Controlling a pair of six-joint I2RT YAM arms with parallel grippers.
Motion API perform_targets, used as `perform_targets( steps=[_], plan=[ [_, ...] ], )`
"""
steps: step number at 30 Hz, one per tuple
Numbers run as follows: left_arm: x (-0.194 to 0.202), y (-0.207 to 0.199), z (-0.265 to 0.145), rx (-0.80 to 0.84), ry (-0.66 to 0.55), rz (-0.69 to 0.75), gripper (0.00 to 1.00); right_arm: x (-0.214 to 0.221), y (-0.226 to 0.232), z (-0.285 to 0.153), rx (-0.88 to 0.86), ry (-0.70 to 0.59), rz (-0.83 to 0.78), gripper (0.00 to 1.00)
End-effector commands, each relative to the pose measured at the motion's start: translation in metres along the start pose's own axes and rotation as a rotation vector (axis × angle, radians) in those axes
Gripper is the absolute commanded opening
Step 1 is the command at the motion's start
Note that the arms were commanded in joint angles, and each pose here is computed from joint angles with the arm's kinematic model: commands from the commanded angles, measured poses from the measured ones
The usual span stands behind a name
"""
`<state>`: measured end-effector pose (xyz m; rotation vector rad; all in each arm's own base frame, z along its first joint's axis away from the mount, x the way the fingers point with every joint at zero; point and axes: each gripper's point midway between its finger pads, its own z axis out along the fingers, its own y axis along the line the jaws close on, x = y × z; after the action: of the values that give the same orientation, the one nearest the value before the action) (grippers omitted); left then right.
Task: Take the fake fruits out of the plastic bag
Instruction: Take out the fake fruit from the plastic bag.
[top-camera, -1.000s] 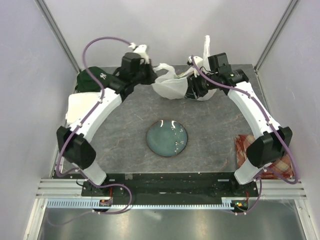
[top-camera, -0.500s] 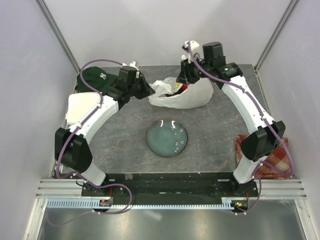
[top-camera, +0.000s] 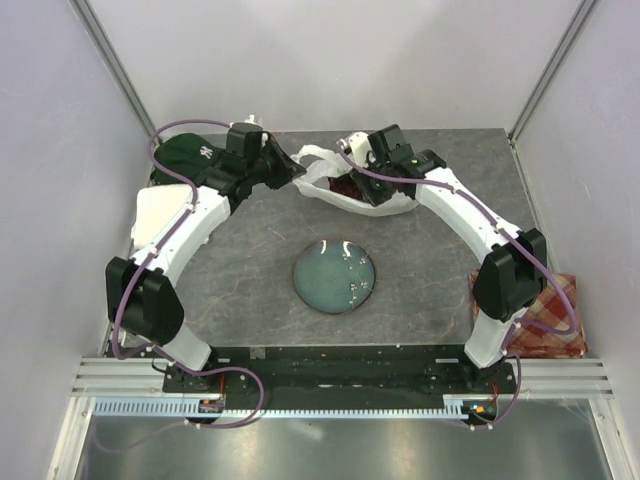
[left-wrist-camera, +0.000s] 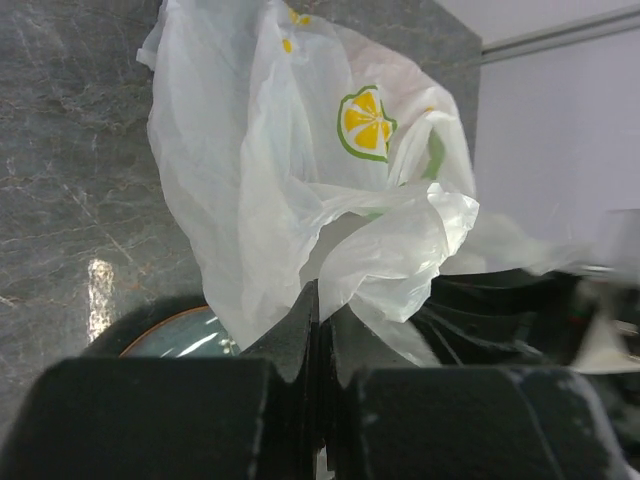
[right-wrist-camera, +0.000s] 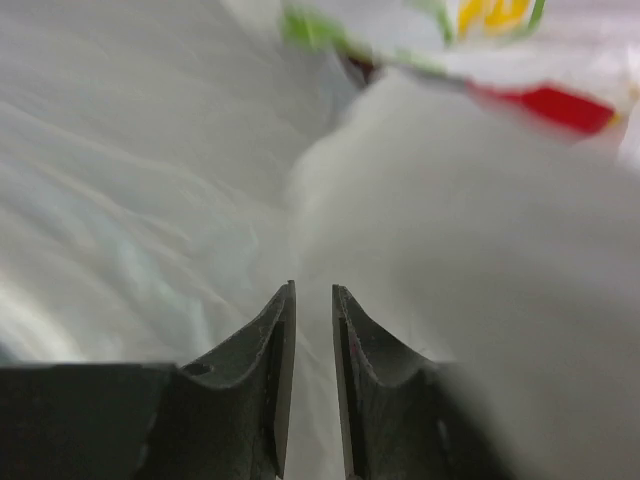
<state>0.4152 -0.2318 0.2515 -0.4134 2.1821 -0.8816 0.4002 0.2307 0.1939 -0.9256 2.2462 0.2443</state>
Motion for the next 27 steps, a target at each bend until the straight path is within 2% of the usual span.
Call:
perform_targets(
  steps=[1, 4, 6, 7, 10, 14, 17, 21, 24, 27],
  plan=[
    [-0.013, -0.035, -0.016, 0.134, -0.002, -0.042, 0.02, 0.039, -0.031, -0.012, 0.163, 0.096, -0.015, 0.28],
    [-0.001, -0.033, -0.014, 0.162, 0.036, -0.016, 0.02, 0.054, -0.041, -0.010, 0.196, 0.121, 0.013, 0.28],
    [0.004, -0.028, -0.011, 0.155, 0.050, -0.012, 0.02, 0.052, -0.045, -0.005, 0.190, 0.111, 0.027, 0.32],
    [0.007, -0.022, -0.008, 0.145, 0.056, -0.009, 0.02, 0.047, -0.047, 0.004, 0.184, 0.109, 0.026, 0.39],
    [0.013, -0.017, -0.002, 0.136, 0.075, -0.005, 0.02, 0.026, -0.045, 0.028, 0.125, 0.082, 0.027, 0.52],
    [0.016, 0.000, 0.006, 0.073, 0.068, -0.008, 0.02, 0.011, -0.055, 0.059, 0.140, 0.075, 0.060, 0.62],
    [0.014, 0.024, 0.015, -0.016, 0.052, -0.056, 0.02, 0.015, -0.065, 0.073, 0.184, 0.082, 0.095, 0.70],
    [0.016, 0.025, 0.026, -0.018, 0.075, -0.062, 0.01, 0.023, -0.084, 0.085, 0.272, 0.083, 0.192, 0.81],
    [0.018, 0.029, 0.038, -0.022, 0.091, -0.055, 0.02, 0.015, -0.103, 0.088, 0.341, 0.048, 0.260, 0.98],
    [0.021, 0.034, 0.045, -0.028, 0.102, -0.035, 0.02, 0.004, -0.115, 0.094, 0.361, 0.018, 0.282, 0.98]
  ],
)
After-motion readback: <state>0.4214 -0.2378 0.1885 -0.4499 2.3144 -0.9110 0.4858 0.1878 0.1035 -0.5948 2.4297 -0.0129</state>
